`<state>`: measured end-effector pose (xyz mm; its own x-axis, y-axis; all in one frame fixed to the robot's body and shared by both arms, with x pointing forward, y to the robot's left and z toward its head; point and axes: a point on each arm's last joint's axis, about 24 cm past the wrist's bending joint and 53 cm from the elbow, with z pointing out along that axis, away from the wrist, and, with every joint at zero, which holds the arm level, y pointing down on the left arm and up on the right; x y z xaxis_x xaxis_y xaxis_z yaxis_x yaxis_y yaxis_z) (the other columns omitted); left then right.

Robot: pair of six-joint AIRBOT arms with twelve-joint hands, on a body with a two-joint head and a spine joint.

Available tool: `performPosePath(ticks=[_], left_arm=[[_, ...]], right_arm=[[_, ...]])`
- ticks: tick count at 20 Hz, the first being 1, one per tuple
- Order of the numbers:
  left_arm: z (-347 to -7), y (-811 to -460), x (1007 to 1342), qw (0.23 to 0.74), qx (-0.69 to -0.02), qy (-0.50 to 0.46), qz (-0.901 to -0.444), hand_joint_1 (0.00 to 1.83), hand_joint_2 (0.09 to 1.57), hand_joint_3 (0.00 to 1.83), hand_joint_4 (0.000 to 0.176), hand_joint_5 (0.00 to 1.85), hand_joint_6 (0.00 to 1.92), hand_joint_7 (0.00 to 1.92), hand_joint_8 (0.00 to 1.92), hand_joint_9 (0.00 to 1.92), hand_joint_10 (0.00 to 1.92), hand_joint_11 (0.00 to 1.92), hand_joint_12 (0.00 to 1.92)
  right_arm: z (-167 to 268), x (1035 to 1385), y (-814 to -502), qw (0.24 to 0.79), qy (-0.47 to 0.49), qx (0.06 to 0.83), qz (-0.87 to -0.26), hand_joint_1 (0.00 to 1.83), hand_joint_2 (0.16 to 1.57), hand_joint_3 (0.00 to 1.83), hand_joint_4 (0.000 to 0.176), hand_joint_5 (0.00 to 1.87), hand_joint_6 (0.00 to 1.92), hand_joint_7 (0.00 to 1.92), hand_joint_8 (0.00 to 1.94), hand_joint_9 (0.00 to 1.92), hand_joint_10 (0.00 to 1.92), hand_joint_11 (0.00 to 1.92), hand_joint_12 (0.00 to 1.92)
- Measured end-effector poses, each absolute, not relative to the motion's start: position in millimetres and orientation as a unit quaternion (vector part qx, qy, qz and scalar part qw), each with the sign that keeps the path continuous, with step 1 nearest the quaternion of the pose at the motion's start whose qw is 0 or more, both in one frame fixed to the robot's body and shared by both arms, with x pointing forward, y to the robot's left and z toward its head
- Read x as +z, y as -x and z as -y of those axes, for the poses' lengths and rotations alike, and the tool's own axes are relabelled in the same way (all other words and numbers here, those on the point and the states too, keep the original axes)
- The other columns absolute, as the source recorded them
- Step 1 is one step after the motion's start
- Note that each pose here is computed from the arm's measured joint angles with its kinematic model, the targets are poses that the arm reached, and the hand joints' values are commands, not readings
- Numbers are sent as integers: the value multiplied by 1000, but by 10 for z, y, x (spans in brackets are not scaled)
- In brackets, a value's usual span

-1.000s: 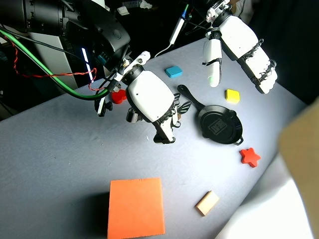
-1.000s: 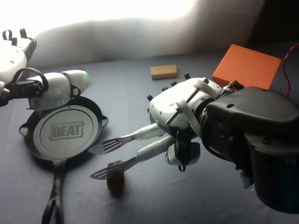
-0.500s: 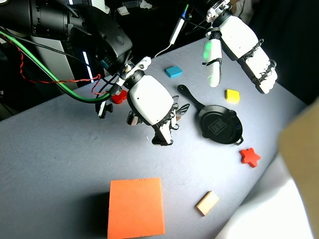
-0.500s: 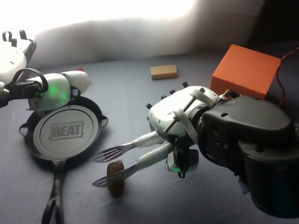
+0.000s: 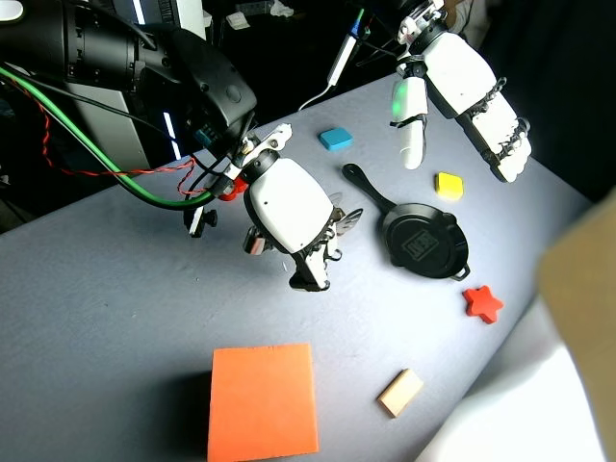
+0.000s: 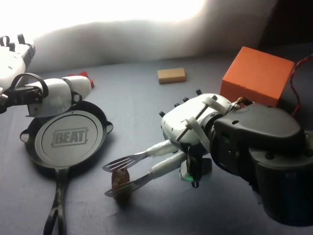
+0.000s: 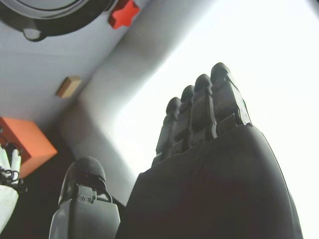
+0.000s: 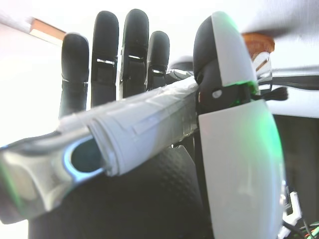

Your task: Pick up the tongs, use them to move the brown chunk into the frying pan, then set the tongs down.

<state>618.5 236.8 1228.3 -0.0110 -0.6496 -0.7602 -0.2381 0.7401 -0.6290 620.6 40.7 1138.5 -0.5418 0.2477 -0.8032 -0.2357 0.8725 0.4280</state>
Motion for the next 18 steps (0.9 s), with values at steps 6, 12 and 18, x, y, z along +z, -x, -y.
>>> performPosePath(ticks=[6, 12, 18], left_arm=[[-2370, -6180, 12262, 624, -163, 320, -694, 0, 1121, 0, 0, 0, 0, 0, 0, 0, 0, 8, 3], [-2430, -6170, 12263, 626, -157, 323, -692, 0, 1130, 2, 0, 0, 0, 3, 1, 2, 0, 3, 1], [-2528, -6148, 12237, 626, -149, 329, -691, 0, 1135, 4, 0, 0, 0, 0, 0, 0, 0, 0, 0]], right_arm=[[-469, 11340, -6195, 481, 9, 252, -840, 1035, 1154, 3, 0, 641, 561, 950, 72, 663, 709, 304, 1564], [-465, 11284, -6177, 477, 10, 249, -843, 1057, 1146, 0, 0, 662, 565, 960, 74, 669, 708, 319, 1556], [-468, 11288, -6178, 480, 15, 248, -841, 1086, 1226, 9, 0, 746, 1294, 1016, 97, 703, 746, 386, 1563]])
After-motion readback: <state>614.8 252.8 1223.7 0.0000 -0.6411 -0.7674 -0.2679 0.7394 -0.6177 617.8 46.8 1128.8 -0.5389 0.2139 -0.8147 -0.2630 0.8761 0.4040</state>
